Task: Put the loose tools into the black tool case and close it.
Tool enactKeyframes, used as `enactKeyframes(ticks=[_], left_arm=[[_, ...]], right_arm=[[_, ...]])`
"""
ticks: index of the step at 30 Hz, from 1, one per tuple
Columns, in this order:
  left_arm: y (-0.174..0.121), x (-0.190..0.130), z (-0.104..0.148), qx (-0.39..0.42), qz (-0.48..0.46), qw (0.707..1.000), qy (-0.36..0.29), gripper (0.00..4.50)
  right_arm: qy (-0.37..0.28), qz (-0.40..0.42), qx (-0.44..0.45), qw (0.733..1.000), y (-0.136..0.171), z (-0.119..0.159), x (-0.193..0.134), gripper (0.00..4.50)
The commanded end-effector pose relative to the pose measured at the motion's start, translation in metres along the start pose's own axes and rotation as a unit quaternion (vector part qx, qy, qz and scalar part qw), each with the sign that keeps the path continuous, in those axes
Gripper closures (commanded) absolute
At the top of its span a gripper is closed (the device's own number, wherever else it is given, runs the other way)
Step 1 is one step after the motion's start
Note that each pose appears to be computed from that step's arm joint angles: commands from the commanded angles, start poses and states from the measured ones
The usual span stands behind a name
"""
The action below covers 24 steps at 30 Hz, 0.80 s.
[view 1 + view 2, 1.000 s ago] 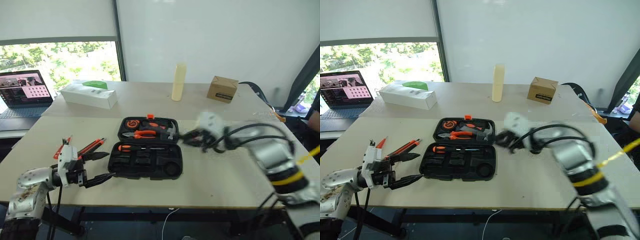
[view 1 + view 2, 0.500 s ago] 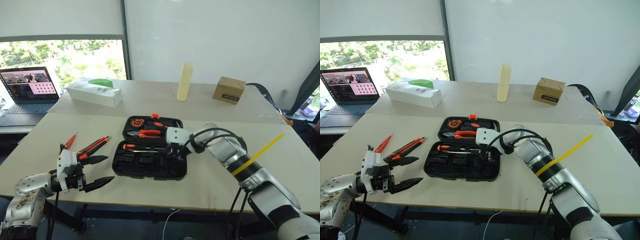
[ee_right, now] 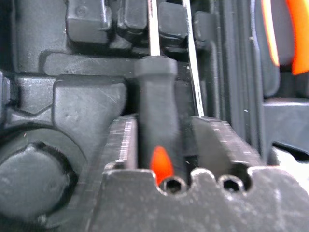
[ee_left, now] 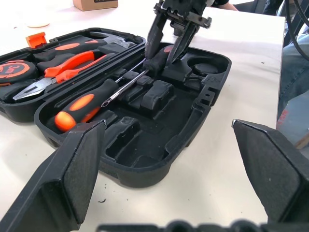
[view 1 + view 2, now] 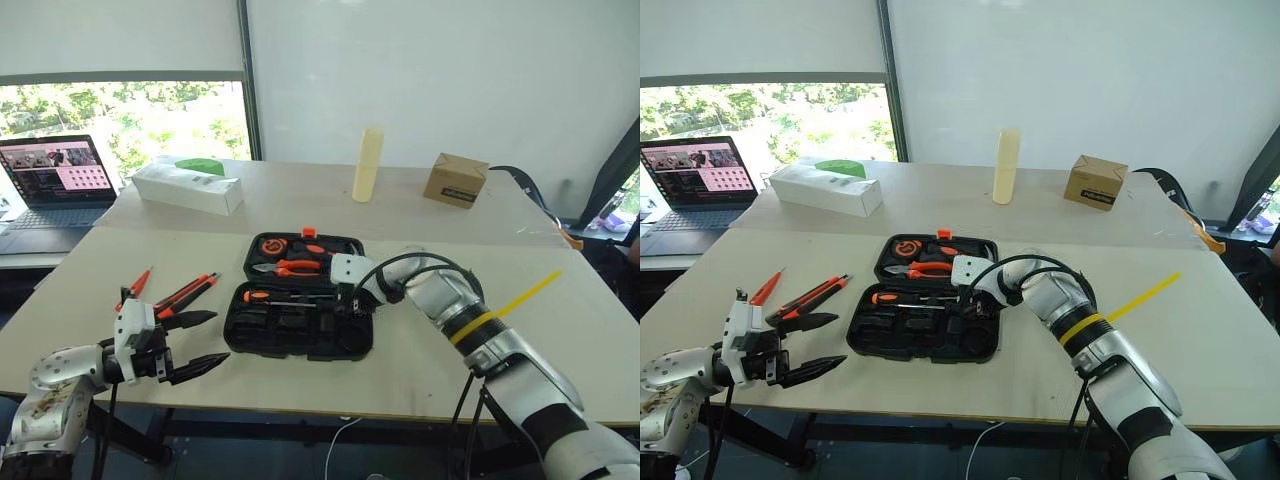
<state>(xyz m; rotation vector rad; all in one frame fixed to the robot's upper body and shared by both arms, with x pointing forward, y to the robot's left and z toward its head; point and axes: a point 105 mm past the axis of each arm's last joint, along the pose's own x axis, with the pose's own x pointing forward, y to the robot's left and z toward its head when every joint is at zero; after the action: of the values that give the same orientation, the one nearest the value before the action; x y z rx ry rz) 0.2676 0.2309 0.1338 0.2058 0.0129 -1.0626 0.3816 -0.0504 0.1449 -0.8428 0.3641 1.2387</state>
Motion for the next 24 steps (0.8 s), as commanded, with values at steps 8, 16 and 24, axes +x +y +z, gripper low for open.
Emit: enactKeyframes(ticks=[8, 16, 24], left_arm=[[0.003, -0.006, 0.007, 0.015, 0.009, 1.000, 0.006, 0.00], [0.000, -0.007, 0.006, 0.014, 0.012, 1.000, 0.009, 0.00], [0.000, -0.008, 0.006, 0.015, 0.013, 1.000, 0.016, 0.00]], right_arm=[[-0.058, 0.023, -0.026, 0.998, -0.011, 0.037, -0.023, 2.15], [-0.038, 0.021, -0.028, 0.999, -0.001, 0.023, 0.006, 4.44], [-0.016, 0.027, -0.020, 0.999, 0.005, 0.011, 0.021, 4.44]])
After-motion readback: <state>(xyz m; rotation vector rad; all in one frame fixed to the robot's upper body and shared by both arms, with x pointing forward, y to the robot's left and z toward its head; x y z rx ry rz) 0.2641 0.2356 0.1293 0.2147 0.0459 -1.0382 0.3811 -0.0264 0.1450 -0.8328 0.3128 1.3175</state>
